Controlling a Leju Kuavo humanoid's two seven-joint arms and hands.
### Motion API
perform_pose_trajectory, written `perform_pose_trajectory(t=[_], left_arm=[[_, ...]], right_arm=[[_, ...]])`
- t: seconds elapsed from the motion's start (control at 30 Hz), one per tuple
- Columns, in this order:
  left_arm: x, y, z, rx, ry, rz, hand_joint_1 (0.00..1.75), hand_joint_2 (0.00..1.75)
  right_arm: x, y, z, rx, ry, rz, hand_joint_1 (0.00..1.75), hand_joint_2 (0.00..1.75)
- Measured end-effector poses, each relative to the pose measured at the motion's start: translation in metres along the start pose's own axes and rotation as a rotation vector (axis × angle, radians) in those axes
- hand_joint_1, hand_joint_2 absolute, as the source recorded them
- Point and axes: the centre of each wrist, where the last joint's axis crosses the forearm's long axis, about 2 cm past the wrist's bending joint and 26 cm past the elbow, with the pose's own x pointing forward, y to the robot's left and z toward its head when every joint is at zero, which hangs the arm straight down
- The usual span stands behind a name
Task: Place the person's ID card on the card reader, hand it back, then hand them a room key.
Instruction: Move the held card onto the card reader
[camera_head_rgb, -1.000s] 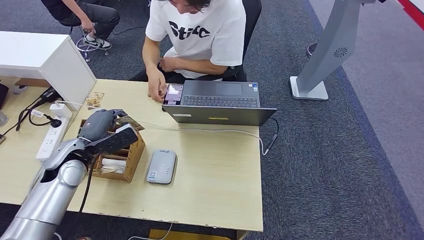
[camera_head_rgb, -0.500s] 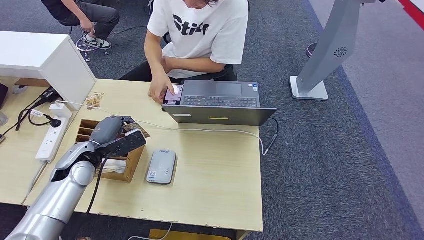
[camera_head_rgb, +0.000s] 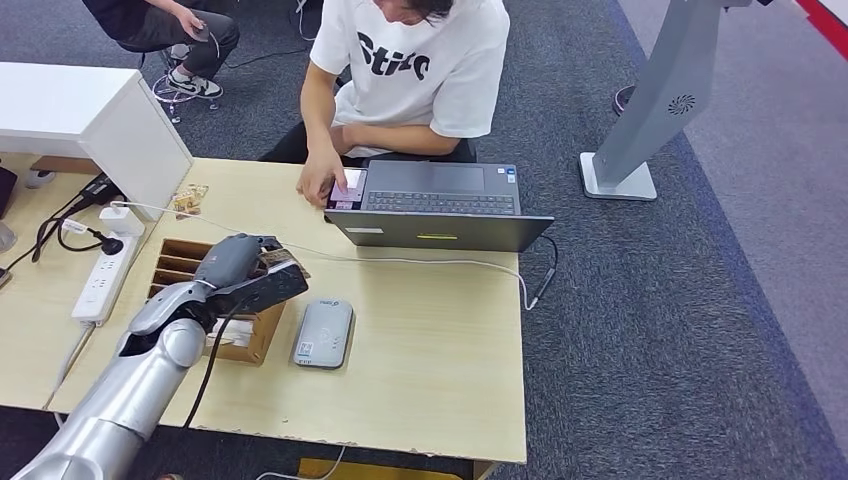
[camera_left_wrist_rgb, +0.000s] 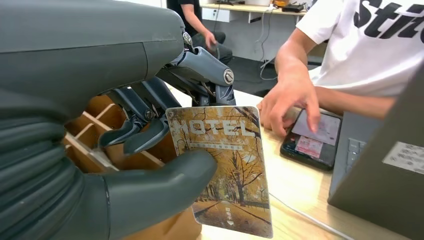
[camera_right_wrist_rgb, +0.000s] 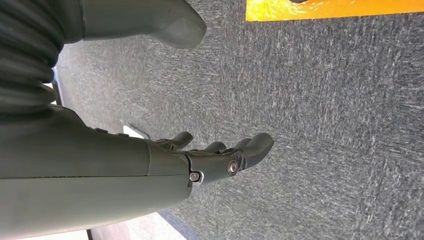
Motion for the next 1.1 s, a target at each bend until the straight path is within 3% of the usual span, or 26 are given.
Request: perform_pose_trajectory(t=[0.13, 0.4, 0.77, 1.1], left_arm=[[0.008, 0.003, -0.009, 0.013, -0.023, -0.034, 1.75, 1.75], [0.027, 0.038, -0.028, 0.06, -0.069, -0.1, 1.75, 1.75], [0.04, 0.081, -0.033, 0.131, -0.11, -0.132, 1.75, 1.75], [0.043, 0.082, -0.032, 0.065, -0.134, -0.133, 1.75, 1.75]], right_arm=[[0.001, 0.0, 0.0, 0.002, -0.004, 0.011, 0.0, 1.75], [0.002, 0.0, 0.0, 0.004, -0.014, 0.02, 0.0, 1.75], [0.001, 0.0, 0.0, 0.002, -0.019, 0.025, 0.0, 1.75], [0.001, 0.0, 0.0, 0.003, -0.018, 0.028, 0.0, 1.75]])
